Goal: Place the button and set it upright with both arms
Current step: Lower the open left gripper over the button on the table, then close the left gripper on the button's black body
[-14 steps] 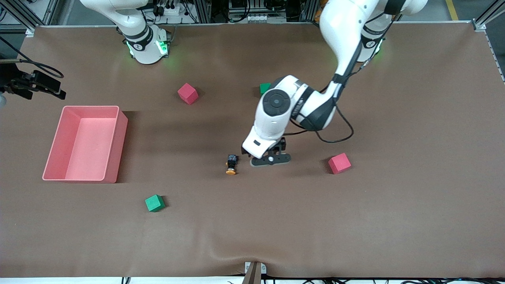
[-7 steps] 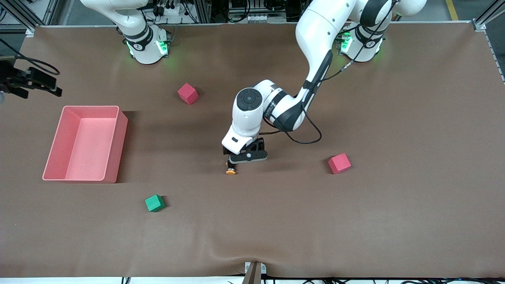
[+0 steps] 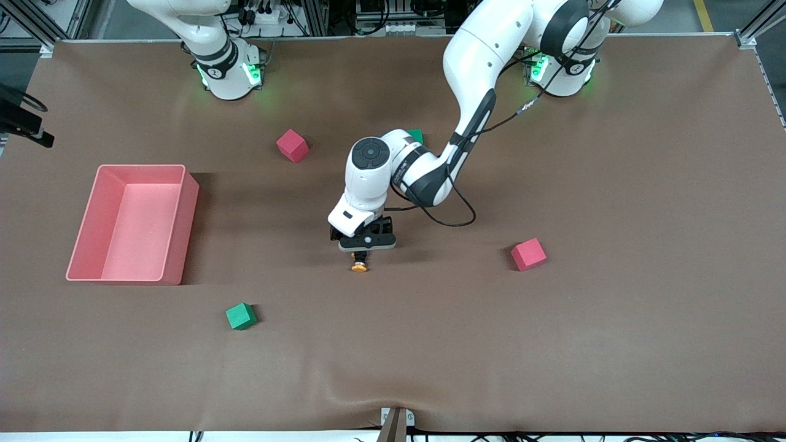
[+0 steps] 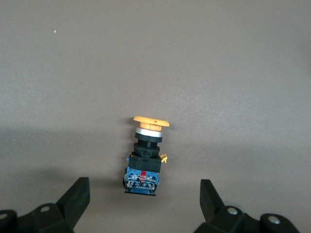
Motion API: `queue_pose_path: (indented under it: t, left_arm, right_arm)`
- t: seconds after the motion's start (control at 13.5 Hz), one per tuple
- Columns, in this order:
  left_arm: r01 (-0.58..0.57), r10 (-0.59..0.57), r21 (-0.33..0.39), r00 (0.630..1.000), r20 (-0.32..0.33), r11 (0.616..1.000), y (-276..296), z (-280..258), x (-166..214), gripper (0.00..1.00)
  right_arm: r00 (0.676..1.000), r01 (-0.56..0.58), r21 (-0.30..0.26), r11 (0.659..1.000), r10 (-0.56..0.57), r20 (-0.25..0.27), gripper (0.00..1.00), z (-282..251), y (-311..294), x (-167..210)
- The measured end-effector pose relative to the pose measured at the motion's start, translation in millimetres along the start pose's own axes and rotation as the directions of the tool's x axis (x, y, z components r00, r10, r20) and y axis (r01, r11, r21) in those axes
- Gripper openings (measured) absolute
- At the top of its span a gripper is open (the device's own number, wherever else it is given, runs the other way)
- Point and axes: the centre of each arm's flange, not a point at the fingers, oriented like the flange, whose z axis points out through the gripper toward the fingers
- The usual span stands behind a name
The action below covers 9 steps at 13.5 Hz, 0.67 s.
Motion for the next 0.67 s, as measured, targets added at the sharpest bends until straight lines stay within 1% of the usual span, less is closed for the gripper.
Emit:
queue_pose_path:
  t: [0.07, 0.22, 0.67]
  left_arm:
    - [-0.022, 0.023, 0.009, 1.000, -0.017, 1.000, 3.5, -1.6, -3.7, 1.00]
    - [-0.046, 0.047, 0.017, 0.998, -0.029, 0.999, 7.3, -2.4, -8.8, 1.00]
    - [-0.080, 0.081, 0.047, 0.996, -0.023, 0.996, -2.9, 21.7, -11.4, 1.00]
  right_arm:
    - [1.000, 0.003, -0.002, 1.000, -0.003, -0.011, 1.00, 0.2, -1.2, 2.4]
    - [1.000, 0.007, -0.004, 1.000, -0.007, -0.023, 1.00, -0.3, -3.3, 4.6]
    - [1.000, 0.007, -0.005, 1.000, -0.008, -0.026, 1.00, 3.6, -3.3, 8.1]
